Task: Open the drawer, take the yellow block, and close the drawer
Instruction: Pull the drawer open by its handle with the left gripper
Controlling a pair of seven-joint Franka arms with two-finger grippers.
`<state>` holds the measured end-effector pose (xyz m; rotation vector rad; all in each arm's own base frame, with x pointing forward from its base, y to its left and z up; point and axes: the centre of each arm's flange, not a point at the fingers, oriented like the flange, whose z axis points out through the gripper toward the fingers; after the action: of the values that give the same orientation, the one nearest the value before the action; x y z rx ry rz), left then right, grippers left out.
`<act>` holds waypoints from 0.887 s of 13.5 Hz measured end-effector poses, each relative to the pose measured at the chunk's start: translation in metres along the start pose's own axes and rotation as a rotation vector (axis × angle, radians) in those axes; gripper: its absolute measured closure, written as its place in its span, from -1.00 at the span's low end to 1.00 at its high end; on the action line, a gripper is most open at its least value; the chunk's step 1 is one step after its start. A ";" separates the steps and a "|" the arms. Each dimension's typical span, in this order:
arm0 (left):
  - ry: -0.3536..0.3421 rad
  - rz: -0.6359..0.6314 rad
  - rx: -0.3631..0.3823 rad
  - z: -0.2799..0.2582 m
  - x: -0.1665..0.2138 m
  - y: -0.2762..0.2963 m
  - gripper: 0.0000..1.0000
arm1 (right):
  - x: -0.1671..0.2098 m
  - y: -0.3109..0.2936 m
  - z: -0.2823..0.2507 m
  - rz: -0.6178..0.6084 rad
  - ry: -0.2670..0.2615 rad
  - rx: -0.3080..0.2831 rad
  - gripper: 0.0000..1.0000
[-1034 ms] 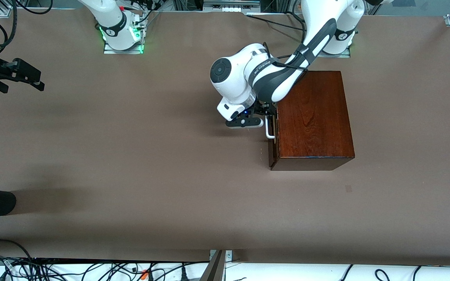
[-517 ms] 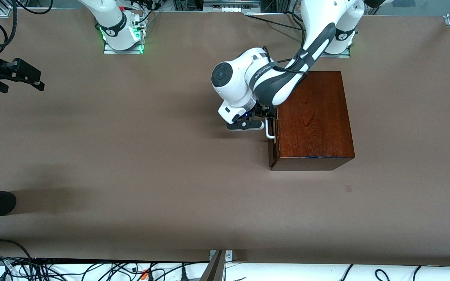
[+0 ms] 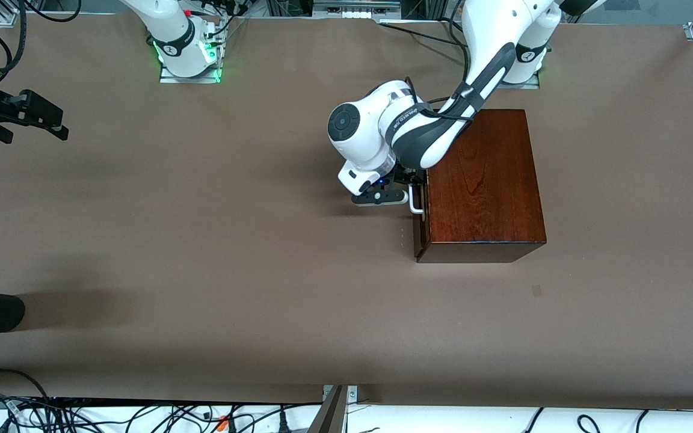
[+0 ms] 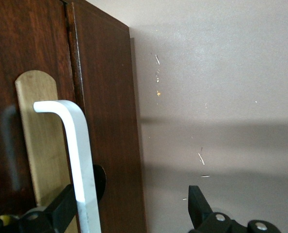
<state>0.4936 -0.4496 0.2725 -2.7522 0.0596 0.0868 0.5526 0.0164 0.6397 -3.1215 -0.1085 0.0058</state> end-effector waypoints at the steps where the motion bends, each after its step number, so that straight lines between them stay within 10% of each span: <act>1: 0.001 -0.001 -0.002 0.000 0.000 0.001 -1.00 | 0.000 0.000 0.000 0.000 0.000 0.000 -1.00; 12: 0.035 -0.031 -0.042 -0.008 -0.004 0.012 -1.00 | 0.000 0.000 0.000 0.001 0.000 0.000 -1.00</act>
<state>0.4893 -0.4636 0.2751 -2.7960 0.0246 0.0322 0.5526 0.0160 0.6397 -3.1216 -0.1073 0.0057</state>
